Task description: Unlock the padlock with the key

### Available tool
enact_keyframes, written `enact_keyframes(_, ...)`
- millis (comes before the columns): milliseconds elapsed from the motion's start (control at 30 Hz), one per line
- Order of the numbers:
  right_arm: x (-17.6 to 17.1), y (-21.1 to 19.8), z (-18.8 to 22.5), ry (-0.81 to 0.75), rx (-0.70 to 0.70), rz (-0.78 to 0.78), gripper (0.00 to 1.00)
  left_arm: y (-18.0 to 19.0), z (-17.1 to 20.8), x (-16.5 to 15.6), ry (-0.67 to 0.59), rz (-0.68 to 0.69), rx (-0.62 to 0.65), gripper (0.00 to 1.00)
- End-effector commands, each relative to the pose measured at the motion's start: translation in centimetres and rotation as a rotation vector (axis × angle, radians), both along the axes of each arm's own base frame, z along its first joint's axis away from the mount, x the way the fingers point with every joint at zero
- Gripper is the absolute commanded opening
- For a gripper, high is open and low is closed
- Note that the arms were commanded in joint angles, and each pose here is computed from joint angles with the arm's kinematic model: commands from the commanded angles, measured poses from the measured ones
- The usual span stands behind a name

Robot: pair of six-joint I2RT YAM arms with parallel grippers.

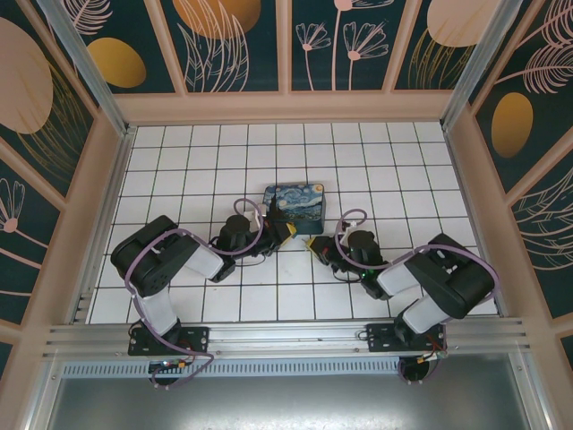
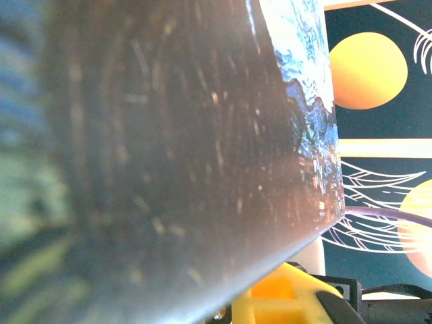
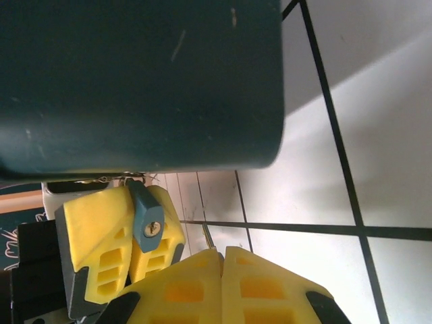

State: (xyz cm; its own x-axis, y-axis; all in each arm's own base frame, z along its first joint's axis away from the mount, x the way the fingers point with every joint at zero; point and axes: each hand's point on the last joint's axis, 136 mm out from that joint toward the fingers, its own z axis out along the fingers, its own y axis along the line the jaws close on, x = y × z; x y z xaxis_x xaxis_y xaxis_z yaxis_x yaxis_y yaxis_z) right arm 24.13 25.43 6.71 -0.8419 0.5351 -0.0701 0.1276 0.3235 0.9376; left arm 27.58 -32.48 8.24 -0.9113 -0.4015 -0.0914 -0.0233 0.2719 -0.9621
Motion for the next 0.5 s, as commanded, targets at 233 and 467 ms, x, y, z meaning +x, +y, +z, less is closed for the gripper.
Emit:
enact_keyframes(233, 0.95, 1.32, 2.45, -0.059, 0.069, 0.012, 0.00, -0.16, 0.78, 0.31, -0.033, -0.005, -0.040, 0.00)
enact_keyframes(467, 0.94, 1.44, 2.30, -0.057, 0.067, 0.016, 0.00, -0.29, 0.79, 0.43, -0.034, -0.005, -0.040, 0.00)
